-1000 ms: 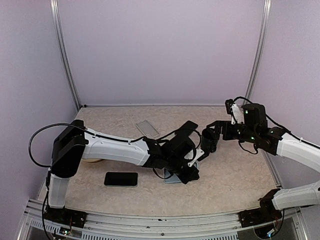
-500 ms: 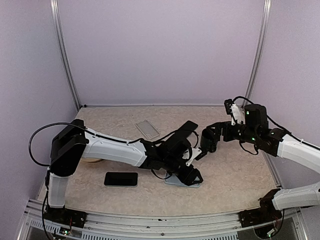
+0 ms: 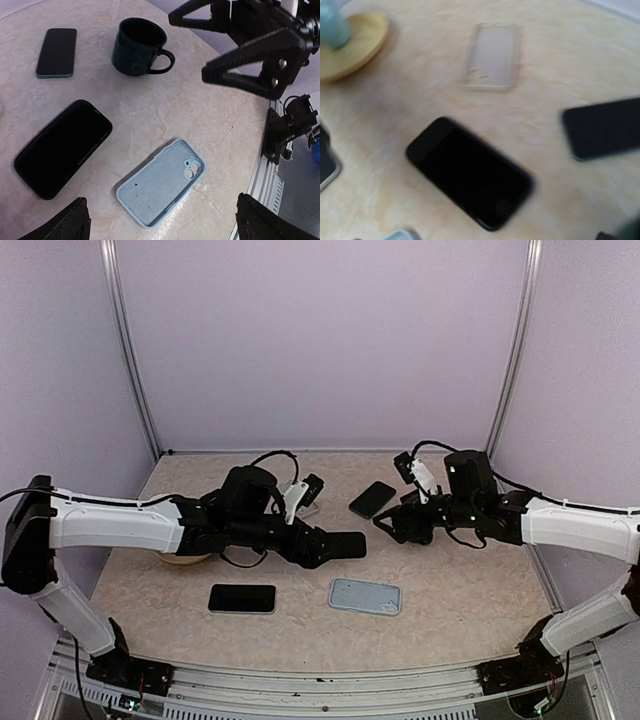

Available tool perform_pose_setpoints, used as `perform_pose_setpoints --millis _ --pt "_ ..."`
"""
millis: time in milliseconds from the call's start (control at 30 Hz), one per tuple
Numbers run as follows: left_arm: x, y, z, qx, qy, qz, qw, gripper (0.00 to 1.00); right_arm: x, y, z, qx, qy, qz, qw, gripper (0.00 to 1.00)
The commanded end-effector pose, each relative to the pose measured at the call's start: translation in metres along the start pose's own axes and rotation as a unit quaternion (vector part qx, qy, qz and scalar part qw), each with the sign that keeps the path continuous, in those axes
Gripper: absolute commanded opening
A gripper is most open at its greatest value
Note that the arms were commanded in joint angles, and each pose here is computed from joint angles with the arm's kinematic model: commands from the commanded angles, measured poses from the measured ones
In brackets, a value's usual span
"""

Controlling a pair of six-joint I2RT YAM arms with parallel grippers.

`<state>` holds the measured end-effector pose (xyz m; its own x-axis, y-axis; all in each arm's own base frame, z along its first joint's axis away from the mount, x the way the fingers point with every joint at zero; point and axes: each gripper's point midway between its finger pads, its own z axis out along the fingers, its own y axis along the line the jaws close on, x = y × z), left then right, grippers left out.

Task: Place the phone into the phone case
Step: Pick up the phone at the center of the board.

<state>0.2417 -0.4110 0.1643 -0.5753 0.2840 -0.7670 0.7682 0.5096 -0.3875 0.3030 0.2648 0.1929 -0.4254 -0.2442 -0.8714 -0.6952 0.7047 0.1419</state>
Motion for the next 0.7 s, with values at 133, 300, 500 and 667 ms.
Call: perform_pose_setpoints --millis 133,300,500,667 --pt "-0.003 0.045 -0.072 -0.105 -0.089 -0.068 0.988 0.99 -0.019 0.088 0.053 -0.125 -0.004 -0.170 0.977 1.00" --pt "0.006 0.075 -0.110 -0.178 -0.128 -0.108 0.970 0.99 -0.006 0.131 0.086 -0.186 0.015 -0.232 0.955 1.00" --pt "0.021 0.107 -0.153 -0.248 -0.178 -0.159 0.939 0.99 0.007 0.168 0.116 -0.239 0.022 -0.276 0.931 1.00" --pt "0.035 0.124 -0.178 -0.276 -0.201 -0.193 0.920 0.99 0.029 0.196 0.141 -0.267 0.048 -0.301 0.914 1.00"
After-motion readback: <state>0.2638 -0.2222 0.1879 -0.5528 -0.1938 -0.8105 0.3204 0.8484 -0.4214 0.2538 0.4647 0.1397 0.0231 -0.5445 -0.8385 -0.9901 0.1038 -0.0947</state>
